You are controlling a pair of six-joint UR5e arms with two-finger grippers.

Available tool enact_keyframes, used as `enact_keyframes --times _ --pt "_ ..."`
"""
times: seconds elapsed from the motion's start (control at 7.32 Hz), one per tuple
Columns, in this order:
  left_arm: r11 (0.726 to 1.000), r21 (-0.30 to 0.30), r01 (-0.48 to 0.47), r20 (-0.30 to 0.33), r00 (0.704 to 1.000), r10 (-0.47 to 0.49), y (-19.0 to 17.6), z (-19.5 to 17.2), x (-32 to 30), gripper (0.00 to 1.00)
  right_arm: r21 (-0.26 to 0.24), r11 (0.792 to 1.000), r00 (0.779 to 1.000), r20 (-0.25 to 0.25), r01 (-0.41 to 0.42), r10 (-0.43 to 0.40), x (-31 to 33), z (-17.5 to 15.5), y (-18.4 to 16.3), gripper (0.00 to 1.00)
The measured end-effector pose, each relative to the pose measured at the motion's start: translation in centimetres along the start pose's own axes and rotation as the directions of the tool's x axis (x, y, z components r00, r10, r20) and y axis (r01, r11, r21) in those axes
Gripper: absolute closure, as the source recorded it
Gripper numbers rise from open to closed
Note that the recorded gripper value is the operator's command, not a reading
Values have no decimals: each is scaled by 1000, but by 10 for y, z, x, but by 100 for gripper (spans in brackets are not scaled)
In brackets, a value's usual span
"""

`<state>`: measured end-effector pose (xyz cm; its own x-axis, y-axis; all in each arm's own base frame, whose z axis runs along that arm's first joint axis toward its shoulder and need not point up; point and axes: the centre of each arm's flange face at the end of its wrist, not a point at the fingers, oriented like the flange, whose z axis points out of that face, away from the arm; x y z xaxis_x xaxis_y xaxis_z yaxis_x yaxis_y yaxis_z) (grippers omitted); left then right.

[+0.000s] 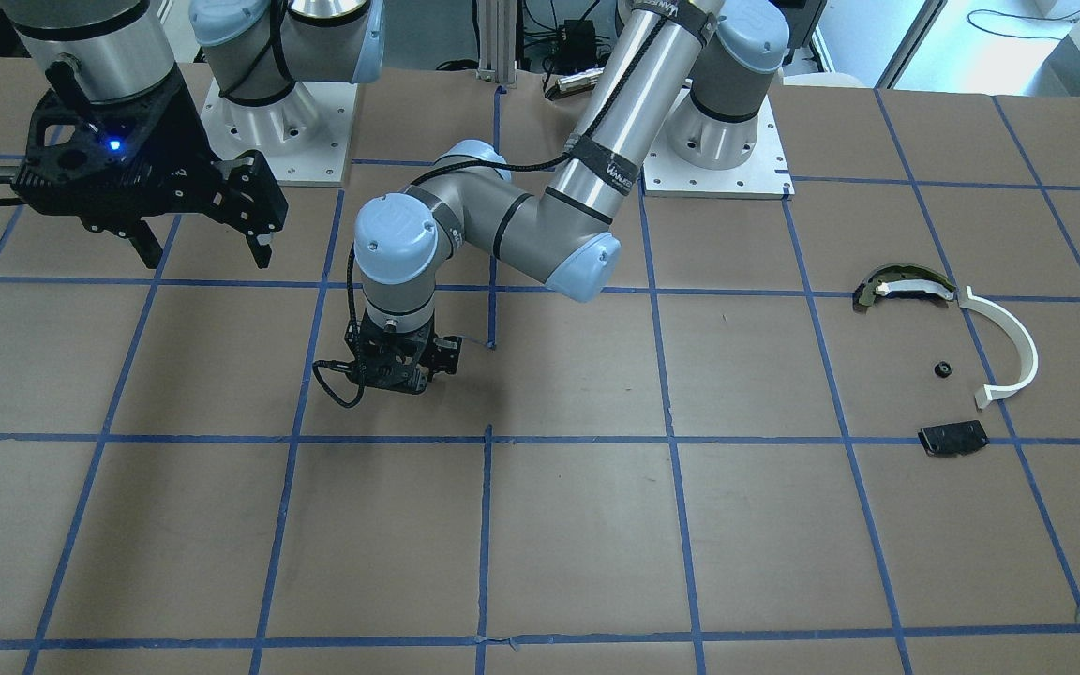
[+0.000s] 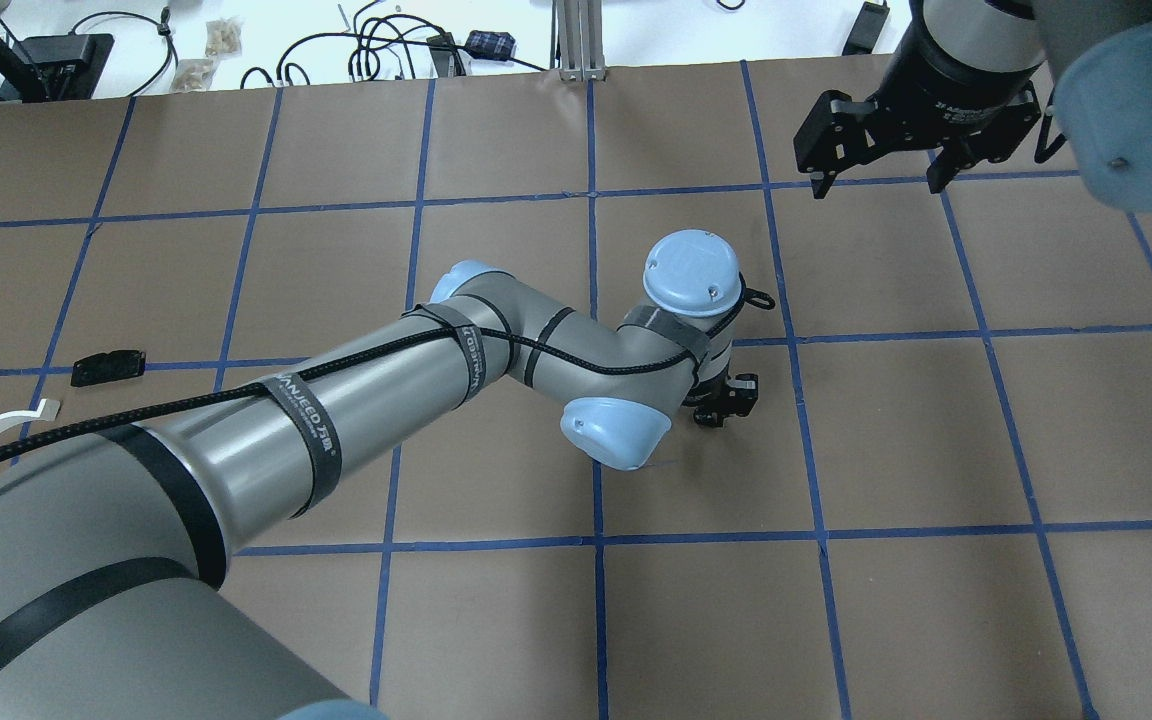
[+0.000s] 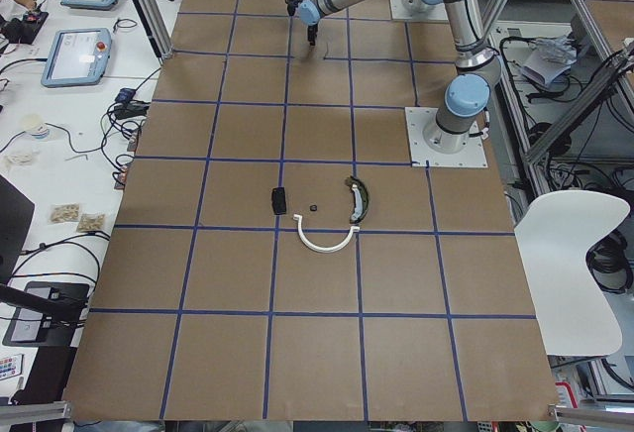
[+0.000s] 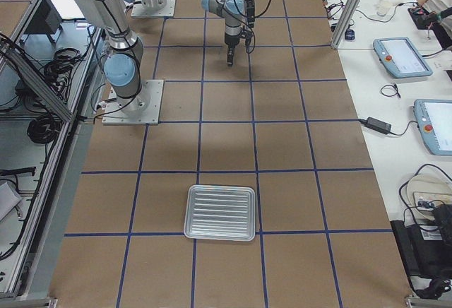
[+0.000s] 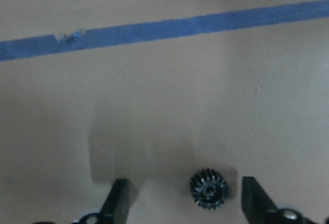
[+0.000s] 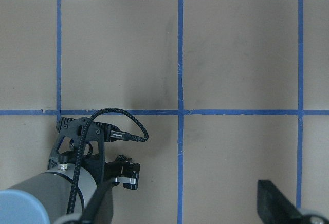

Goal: Place bearing gear from tray to pile

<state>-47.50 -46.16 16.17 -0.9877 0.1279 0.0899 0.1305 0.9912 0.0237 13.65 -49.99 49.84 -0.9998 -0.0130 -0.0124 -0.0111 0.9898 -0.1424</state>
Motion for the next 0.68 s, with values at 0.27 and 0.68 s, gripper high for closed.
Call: enact_keyframes --times 0.27,0.68 --pt "1000 6 -10 0 1000 10 0 -2 1 100 0 1000 1000 0 0 0 0 0 0 0" --pt "998 28 -50 16 999 49 -13 -29 -14 100 0 1000 1000 0 0 0 0 0 0 0"
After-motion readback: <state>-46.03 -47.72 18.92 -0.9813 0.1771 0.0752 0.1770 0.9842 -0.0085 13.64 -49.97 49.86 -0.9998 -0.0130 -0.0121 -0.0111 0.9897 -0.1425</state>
